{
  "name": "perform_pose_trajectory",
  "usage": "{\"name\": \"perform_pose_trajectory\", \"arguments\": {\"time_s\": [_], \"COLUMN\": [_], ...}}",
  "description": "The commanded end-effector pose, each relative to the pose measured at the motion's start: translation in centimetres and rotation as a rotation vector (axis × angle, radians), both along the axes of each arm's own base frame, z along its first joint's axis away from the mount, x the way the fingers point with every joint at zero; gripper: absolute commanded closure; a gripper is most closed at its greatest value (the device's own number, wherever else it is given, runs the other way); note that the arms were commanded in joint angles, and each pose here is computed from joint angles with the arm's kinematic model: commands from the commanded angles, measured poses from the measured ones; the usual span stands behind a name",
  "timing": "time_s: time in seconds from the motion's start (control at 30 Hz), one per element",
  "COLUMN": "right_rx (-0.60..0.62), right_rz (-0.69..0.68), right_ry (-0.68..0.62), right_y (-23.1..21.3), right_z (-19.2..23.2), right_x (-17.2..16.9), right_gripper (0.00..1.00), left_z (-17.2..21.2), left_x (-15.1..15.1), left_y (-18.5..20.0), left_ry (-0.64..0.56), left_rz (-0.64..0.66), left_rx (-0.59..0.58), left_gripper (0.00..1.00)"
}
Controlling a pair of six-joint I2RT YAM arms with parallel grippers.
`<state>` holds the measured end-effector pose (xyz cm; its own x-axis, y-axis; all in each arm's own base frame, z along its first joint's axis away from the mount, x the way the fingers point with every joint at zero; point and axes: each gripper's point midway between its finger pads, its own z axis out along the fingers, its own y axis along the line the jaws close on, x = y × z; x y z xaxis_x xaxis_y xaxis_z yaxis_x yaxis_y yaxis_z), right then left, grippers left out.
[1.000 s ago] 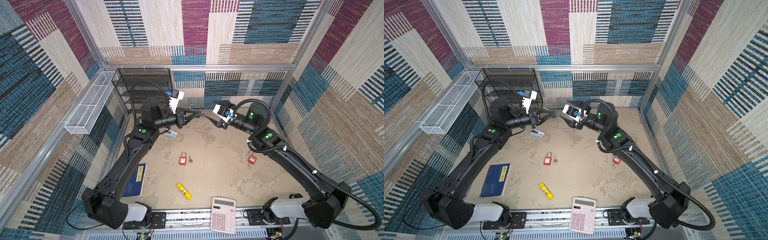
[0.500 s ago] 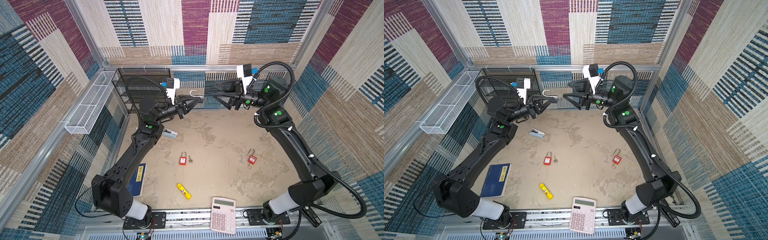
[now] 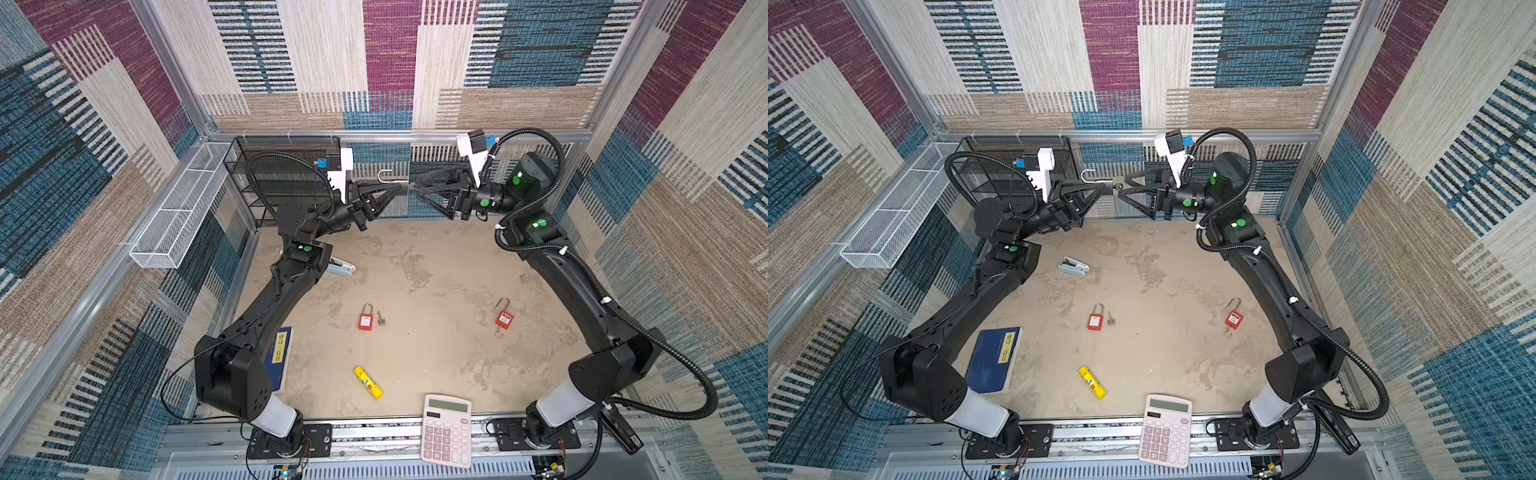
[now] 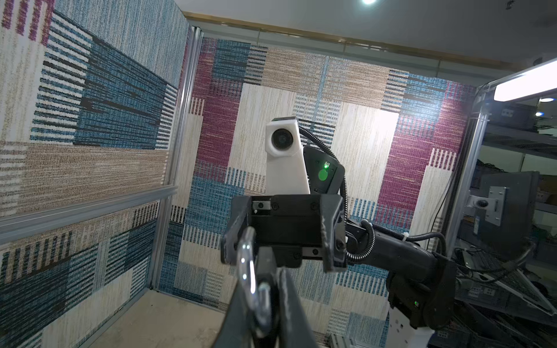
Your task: Lock with the key
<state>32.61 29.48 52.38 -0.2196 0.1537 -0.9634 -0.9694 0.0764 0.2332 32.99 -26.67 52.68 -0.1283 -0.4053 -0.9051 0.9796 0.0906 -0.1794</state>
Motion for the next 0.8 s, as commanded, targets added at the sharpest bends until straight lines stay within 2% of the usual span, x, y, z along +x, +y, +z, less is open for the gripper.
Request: {"name": "perform_pose_trajectory", "arguments": {"time_s": [0.0, 0.27, 0.43, 0.5, 0.57, 0.63, 0.77], "right_rx": [0.017, 0.014, 0.013, 0.014, 0.015, 0.014, 0.011], "right_rz": [0.042, 0.089, 0.097, 0.105, 0.112, 0.117, 0.127], "right_ry": [-0.024, -0.008, 0.005, 0.009, 0.011, 0.011, 0.022], "right_y": [0.4, 1.2, 1.6, 1.7, 1.9, 2.1, 2.4], "right_z": [0.9, 0.7, 0.5, 0.5, 0.5, 0.4, 0.2], "right_x": [-0.8, -1.1, -0.8, -0.9, -1.0, -1.0, -1.0], "right_gripper": [0.33, 0.49, 0.54, 0.6, 0.71, 0.77, 0.78], "left_z": [0.8, 0.4, 0.6, 0.8, 0.9, 0.8, 0.6], "left_x": [-0.9, -0.9, -1.1, -1.3, -1.3, -1.2, -1.1], "left_y": [0.2, 0.2, 0.3, 0.3, 0.3, 0.3, 0.3], "left_ry": [-0.022, -0.008, -0.008, -0.01, -0.008, -0.007, -0.001], "left_rz": [-0.023, -0.025, -0.036, -0.046, -0.047, -0.045, -0.039], "left_rx": [-0.021, -0.025, -0.032, -0.032, -0.034, -0.036, -0.035], "left_gripper": [1.0, 1.0, 1.0, 1.0, 1.0, 1.0, 1.0]}}
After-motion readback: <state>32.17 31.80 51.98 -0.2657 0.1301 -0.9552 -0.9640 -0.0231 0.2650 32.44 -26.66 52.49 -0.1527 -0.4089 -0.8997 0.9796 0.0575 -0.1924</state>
